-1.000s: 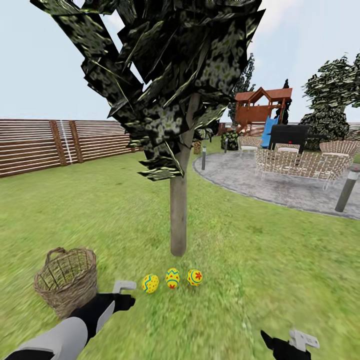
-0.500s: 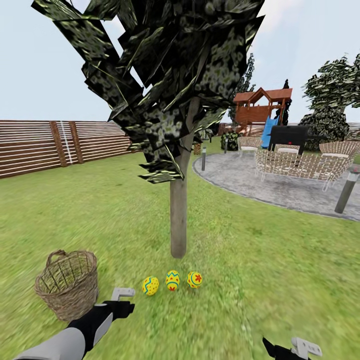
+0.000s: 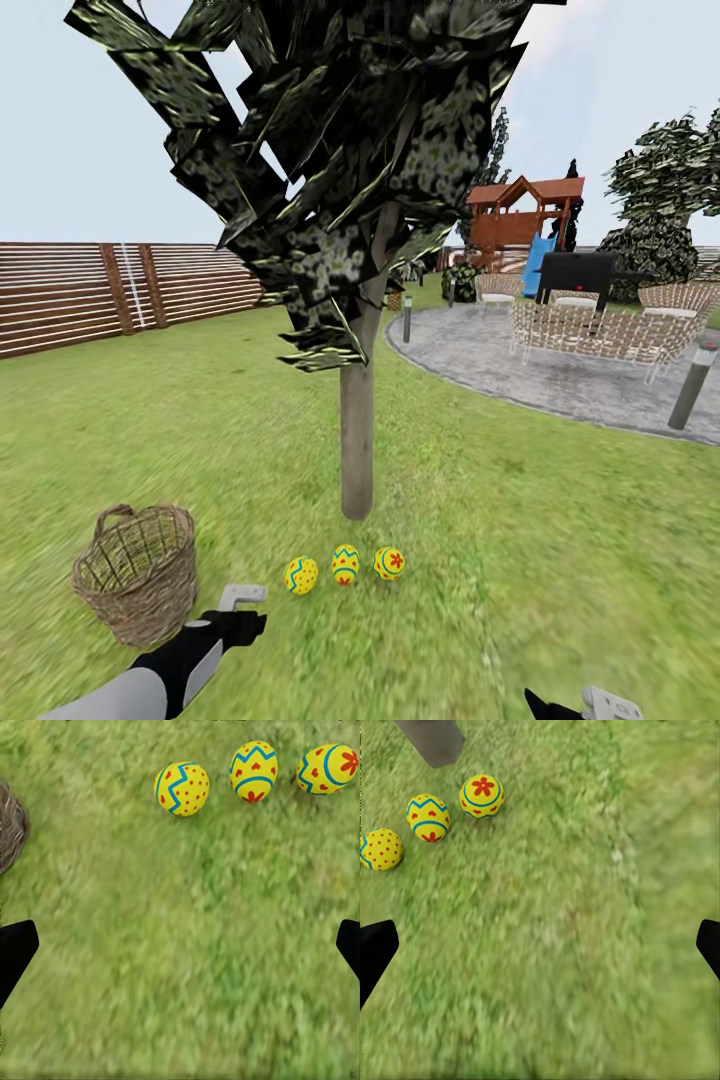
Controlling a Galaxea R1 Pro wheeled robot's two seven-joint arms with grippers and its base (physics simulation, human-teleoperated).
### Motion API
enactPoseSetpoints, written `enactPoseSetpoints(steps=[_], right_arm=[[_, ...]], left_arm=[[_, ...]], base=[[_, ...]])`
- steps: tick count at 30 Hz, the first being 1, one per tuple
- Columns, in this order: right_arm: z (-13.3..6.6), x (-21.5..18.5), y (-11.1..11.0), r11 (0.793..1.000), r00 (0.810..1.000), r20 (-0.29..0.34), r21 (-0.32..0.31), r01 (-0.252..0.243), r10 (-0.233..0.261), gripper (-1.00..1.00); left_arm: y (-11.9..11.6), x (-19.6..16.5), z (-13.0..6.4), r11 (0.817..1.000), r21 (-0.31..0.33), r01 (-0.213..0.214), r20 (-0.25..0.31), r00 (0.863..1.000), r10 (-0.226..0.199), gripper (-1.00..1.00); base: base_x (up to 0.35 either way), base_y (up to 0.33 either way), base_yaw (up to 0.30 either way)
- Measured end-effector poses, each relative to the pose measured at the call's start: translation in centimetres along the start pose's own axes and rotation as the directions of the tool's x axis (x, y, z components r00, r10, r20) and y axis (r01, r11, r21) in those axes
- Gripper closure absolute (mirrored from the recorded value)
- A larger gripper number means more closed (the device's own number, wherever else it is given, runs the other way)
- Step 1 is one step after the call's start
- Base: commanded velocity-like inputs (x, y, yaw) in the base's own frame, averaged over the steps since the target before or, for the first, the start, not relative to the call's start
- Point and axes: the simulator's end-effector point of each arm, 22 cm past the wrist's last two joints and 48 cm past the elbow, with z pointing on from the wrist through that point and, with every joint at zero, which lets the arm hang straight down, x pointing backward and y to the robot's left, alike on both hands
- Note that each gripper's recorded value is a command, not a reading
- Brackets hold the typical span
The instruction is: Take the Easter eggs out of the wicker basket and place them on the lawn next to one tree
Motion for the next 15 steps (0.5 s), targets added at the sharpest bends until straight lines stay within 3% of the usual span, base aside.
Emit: enactPoseSetpoints(steps=[4, 15], right_arm=[[-0.3, -0.1, 0.0, 1.000, 1.000, 0.018, 0.003, 0.008, -0.008, -1.00], [-1.3, 1.2, -0.2, 1.000, 1.000, -0.015, 0.016, -0.001, 0.001, -1.00]], left_arm=[[0.3, 0.0, -0.5, 1.000, -0.004, 0.014, -0.003, 1.000, -0.014, -1.00], [0.7, -1.1, -1.8, 0.999, -0.013, 0.031, 0.023, 0.999, -0.031, -1.00]], base=[[0.000, 0.000, 0.000], [0.000, 0.000, 0.000]])
